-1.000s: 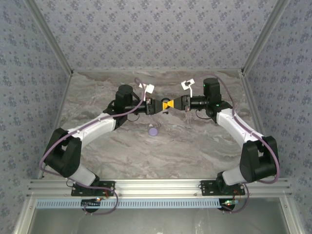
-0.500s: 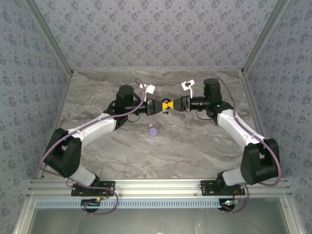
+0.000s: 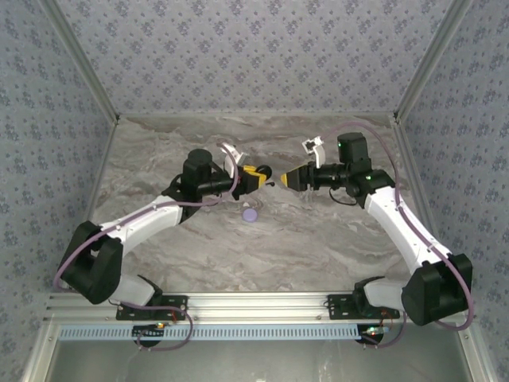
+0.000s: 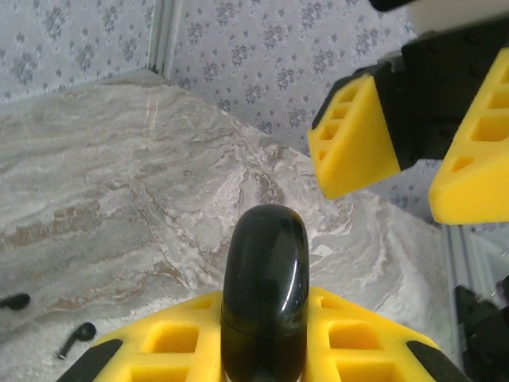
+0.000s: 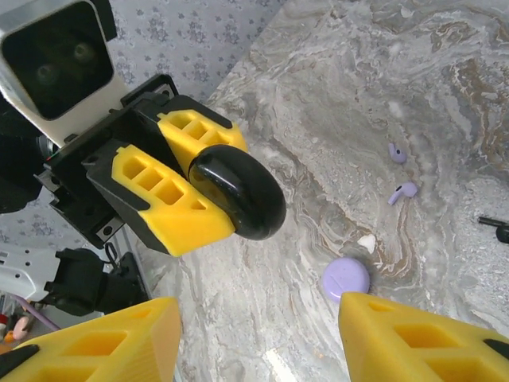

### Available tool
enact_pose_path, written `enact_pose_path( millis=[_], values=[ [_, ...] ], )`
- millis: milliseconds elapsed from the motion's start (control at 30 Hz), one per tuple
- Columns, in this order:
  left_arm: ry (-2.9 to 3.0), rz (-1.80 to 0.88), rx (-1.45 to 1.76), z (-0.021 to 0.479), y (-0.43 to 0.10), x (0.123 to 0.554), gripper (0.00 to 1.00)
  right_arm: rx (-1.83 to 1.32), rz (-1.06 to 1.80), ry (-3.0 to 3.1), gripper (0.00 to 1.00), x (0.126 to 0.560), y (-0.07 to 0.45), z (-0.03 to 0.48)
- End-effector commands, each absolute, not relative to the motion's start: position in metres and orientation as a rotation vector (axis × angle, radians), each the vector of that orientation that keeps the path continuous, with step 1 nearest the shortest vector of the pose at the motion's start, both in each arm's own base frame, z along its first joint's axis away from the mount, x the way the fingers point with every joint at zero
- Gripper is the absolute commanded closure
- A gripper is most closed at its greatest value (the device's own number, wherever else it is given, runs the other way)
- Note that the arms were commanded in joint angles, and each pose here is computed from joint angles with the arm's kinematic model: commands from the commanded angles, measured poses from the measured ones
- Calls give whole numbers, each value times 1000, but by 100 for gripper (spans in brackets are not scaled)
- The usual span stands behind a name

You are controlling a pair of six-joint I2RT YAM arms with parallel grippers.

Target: Insert the wireless bluetooth earbuds into the charging case

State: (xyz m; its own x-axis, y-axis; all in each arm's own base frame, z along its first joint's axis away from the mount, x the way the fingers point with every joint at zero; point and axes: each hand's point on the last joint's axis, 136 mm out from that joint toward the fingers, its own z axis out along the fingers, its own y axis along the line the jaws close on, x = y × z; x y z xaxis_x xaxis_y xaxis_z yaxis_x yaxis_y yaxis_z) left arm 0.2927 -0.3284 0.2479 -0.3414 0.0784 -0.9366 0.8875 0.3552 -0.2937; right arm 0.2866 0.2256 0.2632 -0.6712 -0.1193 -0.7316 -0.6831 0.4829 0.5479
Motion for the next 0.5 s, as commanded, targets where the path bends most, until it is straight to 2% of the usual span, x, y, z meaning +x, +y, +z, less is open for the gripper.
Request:
enact_pose_path(
  millis=[0,467],
  values=[
    [1523,-1022,1035,266,-334,277,78,-741,1123,2088,43,277,232,274],
    [1397,-1054,1178,272,-341,246,81,-816,1031,2122,41,271,241,269]
  ],
)
